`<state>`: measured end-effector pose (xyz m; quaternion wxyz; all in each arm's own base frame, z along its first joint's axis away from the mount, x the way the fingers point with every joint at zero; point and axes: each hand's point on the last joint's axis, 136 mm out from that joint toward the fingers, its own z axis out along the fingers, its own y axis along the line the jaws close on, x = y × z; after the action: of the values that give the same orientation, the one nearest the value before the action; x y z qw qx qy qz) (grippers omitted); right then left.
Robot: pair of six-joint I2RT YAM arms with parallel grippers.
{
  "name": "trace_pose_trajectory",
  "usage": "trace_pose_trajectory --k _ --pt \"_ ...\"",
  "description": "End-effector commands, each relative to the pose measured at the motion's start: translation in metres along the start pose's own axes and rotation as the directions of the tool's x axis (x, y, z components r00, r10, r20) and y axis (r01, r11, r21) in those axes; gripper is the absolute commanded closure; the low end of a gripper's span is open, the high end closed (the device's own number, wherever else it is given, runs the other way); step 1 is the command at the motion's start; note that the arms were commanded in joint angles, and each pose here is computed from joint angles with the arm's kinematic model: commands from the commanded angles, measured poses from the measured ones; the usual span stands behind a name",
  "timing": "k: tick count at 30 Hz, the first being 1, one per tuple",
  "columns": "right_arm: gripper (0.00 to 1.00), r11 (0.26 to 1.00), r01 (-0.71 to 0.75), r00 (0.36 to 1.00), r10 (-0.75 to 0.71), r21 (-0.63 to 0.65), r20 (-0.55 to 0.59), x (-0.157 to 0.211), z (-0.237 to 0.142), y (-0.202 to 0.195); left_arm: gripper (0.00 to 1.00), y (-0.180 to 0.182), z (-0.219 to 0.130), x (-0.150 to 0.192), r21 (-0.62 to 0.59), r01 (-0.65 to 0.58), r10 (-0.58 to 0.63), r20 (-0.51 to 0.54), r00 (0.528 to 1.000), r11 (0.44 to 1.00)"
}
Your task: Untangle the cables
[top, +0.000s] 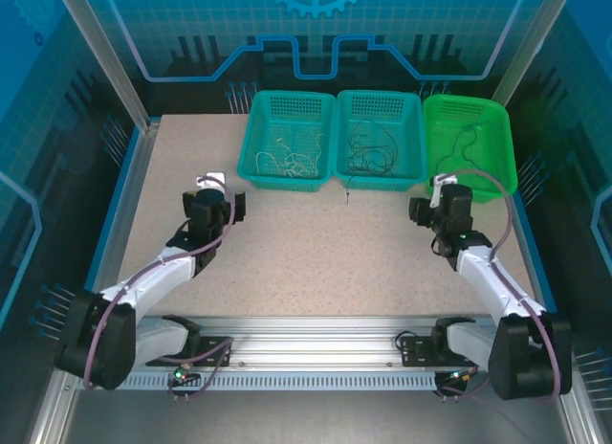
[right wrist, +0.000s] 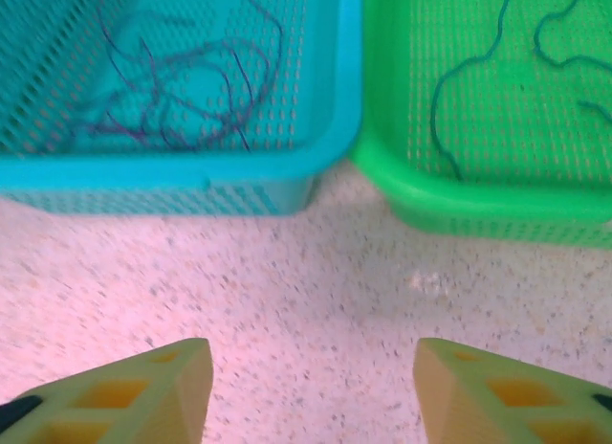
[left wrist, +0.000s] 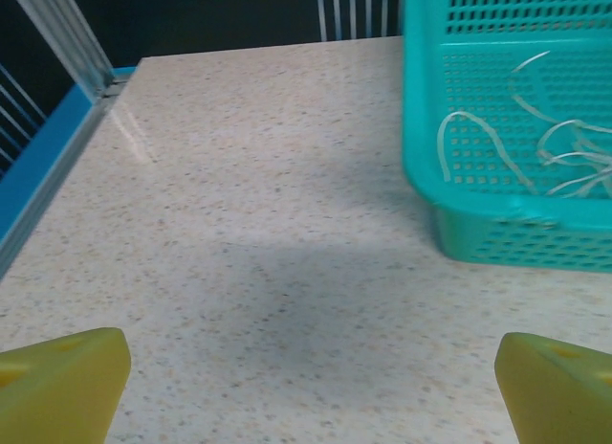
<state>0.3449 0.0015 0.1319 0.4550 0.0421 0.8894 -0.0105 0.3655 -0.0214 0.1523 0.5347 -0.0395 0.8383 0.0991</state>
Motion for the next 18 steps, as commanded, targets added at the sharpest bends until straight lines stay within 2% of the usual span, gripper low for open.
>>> trace_pose_trajectory --k 1,3,6,8,10,11,13,15,16,17,18 --pt "0.35 0.981 0.023 0.993 -0.045 0.191 0.108 -0.024 0.011 -0.028 0.01 0.017 0.010 -0.008 -0.082 -0.009 0.017 0.095 0.995 0.997" --pt "0.33 0.976 0.056 0.994 -0.074 0.210 0.082 -0.012 0.026 -0.029 0.01 0.013 0.019 0.000 -0.037 -0.001 0.005 0.108 0.994 0.999" --pt "0.28 0.974 0.106 0.981 -0.135 0.198 0.138 -0.011 0.048 -0.024 0.01 0.003 0.028 0.008 0.055 0.026 -0.033 0.133 0.991 0.998" --pt "0.27 0.969 0.141 0.983 -0.161 0.201 0.085 -0.012 0.058 -0.022 0.01 0.001 0.034 0.013 0.063 0.016 -0.025 0.149 0.988 0.998" --pt "0.27 0.970 0.146 0.982 -0.167 0.194 0.094 -0.012 0.057 -0.020 0.01 0.004 0.043 0.025 0.072 0.042 -0.051 0.132 0.990 0.997" --pt "0.26 0.973 0.142 0.977 -0.168 0.184 0.129 -0.013 0.051 -0.018 0.01 0.009 0.046 0.025 0.076 0.065 -0.076 0.152 0.986 0.995" --pt "0.24 0.979 0.117 0.971 -0.148 0.166 0.189 -0.011 0.038 -0.019 0.01 0.015 0.048 0.034 0.119 0.124 -0.137 0.111 0.984 0.985" --pt "0.21 0.982 0.114 0.967 -0.144 0.150 0.212 -0.011 0.034 -0.019 0.01 0.015 0.052 0.037 0.142 0.128 -0.148 0.139 0.979 0.982" --pt "0.20 0.986 0.119 0.970 -0.140 0.117 0.199 -0.009 0.035 -0.012 0.01 0.012 0.051 0.042 0.164 0.129 -0.146 0.097 0.985 0.978" --pt "0.11 0.992 0.108 0.970 -0.119 0.066 0.213 -0.012 0.036 -0.002 0.01 0.009 0.053 0.038 0.190 0.122 -0.143 0.105 0.984 0.974" --pt "0.08 0.995 0.098 0.964 -0.103 0.030 0.247 -0.014 0.037 0.007 0.01 0.008 0.052 0.038 0.197 0.116 -0.140 0.115 0.983 0.974"
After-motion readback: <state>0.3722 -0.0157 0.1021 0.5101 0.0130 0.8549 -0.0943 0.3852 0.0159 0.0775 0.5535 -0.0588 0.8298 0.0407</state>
